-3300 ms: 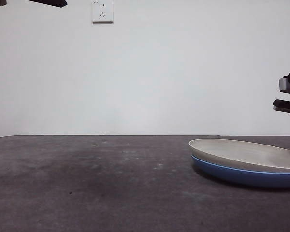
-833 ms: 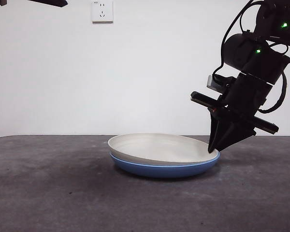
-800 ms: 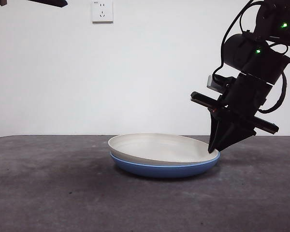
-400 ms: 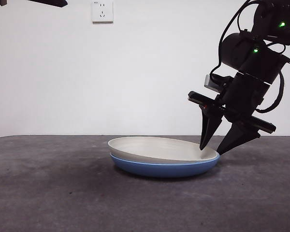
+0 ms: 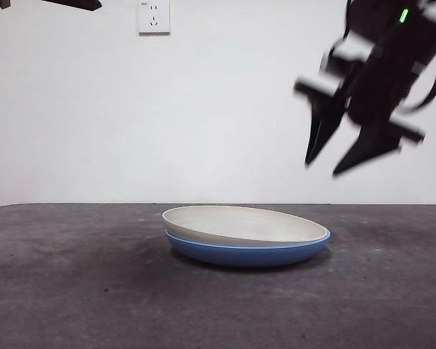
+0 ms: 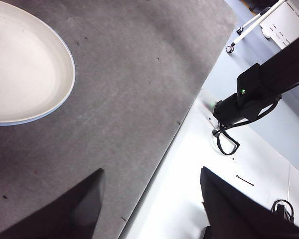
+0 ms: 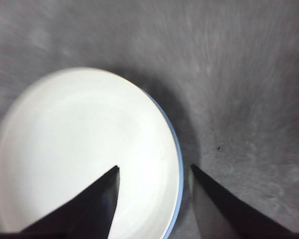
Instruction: Pick up the white plate, put it on the blue plate, put it on desk
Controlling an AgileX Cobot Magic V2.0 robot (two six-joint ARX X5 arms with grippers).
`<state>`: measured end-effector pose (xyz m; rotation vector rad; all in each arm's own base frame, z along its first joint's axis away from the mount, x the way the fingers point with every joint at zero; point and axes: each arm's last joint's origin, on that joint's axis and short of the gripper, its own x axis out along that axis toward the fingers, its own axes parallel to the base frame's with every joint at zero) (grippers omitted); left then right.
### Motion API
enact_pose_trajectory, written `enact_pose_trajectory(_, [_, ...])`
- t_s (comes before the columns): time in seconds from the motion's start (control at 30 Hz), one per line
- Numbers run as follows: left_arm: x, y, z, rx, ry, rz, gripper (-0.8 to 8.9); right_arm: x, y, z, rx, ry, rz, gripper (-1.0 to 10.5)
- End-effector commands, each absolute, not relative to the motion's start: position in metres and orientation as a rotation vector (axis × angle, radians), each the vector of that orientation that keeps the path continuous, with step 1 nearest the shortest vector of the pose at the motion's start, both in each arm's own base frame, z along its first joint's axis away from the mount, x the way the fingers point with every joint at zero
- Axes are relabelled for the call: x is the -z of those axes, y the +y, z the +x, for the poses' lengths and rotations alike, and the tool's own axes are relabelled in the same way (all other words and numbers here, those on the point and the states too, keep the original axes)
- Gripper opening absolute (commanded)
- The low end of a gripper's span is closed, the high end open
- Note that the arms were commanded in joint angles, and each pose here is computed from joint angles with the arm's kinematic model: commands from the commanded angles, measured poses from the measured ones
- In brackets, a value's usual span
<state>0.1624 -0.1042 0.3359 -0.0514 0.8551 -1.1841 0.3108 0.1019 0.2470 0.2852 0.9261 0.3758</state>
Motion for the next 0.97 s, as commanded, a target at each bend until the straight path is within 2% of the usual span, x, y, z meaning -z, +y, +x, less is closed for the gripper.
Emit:
enact_pose_trajectory(0.03, [-0.339, -0.106, 0.163, 1.201, 0.829, -0.038, 3.09, -0.274, 0.099, 0.297, -0.43, 0.864, 0.218, 2.3])
enact_pose_trajectory(0.3, [-0.339, -0.106, 0.163, 1.201, 0.829, -0.038, 3.09, -0.329, 0.081, 0.222, -0.496, 0.824, 0.107, 2.3])
enact_pose_trajectory(0.57, [-0.339, -0.106, 0.163, 1.201, 0.829, -0.038, 3.09, -0.344, 0.068, 0.16, -0.542, 0.925, 0.036, 2.3])
enact_pose_trajectory(0.73, [-0.339, -0.106, 0.163, 1.2, 0.83, -0.039, 3.09, -0.345, 0.066, 0.141, -0.568, 0.975, 0.009, 2.3])
enact_pose_trajectory(0.97, [-0.339, -0.106, 0.163, 1.2, 0.831, -0.039, 3.09, -0.346, 0.068, 0.139, -0.584, 0.958, 0.005, 2.3])
